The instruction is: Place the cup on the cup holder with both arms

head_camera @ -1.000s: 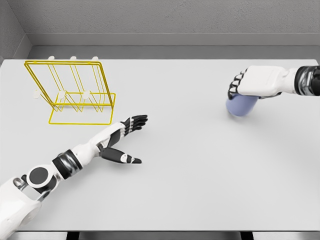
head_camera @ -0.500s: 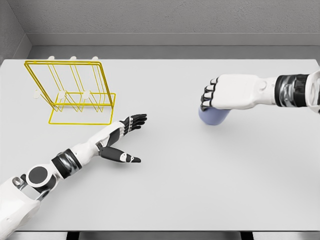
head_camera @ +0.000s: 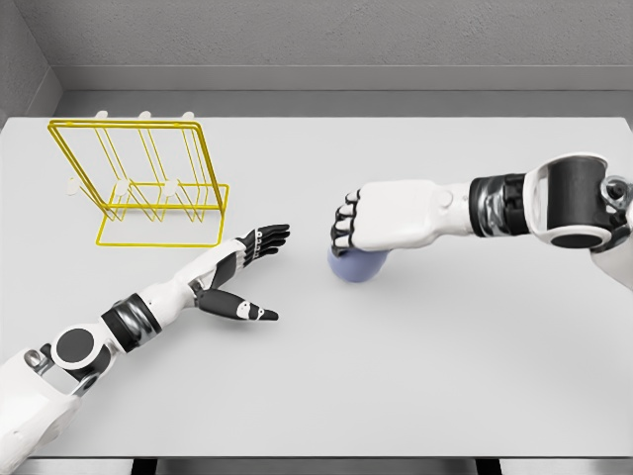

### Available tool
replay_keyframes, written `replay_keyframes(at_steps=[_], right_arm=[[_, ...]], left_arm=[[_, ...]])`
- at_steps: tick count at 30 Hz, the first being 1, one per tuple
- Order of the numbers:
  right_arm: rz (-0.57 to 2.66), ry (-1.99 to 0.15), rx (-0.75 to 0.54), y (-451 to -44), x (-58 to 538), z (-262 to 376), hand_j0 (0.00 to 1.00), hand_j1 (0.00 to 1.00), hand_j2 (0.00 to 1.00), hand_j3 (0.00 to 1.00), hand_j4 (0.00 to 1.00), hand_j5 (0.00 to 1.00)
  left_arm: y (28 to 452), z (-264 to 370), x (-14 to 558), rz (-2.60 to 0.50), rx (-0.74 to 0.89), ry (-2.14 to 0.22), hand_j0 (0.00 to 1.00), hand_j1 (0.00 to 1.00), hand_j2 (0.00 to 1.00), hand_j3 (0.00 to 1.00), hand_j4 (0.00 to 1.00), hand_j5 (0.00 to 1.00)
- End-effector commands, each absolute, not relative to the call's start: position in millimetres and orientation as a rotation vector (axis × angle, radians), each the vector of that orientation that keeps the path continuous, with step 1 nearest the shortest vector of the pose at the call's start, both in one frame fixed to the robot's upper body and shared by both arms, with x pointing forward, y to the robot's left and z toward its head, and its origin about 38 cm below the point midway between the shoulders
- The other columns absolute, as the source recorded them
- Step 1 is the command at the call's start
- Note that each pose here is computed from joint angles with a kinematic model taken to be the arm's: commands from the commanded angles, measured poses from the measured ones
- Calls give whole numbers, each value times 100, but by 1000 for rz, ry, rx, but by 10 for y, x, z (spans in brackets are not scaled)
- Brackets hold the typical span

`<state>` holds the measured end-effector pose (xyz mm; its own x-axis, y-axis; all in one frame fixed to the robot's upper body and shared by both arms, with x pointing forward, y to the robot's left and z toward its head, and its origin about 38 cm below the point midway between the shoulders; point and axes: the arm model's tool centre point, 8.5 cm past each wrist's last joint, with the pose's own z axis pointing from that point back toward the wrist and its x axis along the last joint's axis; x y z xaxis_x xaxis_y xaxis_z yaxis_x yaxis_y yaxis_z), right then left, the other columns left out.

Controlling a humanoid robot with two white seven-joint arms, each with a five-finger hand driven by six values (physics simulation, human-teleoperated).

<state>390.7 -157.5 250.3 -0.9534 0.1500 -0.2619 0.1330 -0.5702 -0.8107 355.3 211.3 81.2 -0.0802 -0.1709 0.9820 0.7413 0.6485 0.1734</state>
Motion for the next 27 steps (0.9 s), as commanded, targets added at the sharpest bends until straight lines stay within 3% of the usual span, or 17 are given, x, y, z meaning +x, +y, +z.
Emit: replay_keyframes(at_steps=[1,15,16,20,27], right_arm=[[2733,-1481,-454,-1480,3887,2489,58,58,58,58,58,58],[2752,-1545,-391,-1218,3815,2430,62,62,62,62,62,62],[2756,-1541,-384,-1213,3807,2412,64,64,64,64,64,64],[2761,-1527,-375,-1235,3800,2381,97,97,97,97,97,97],[2758,-1524,-376,-1251,3802,2378,99,99,99,99,99,99]], left_arm=[[2119,815,3555,-807,-507,-1466,100,100,100,100,100,100],[2163,768,3580,-795,-496,-1453,100,100,100,100,100,100],[2169,765,3587,-795,-493,-1453,100,100,100,100,100,100],[2179,768,3597,-786,-495,-1453,100,100,100,100,100,100],[2179,773,3602,-787,-494,-1454,100,100,100,100,100,100]])
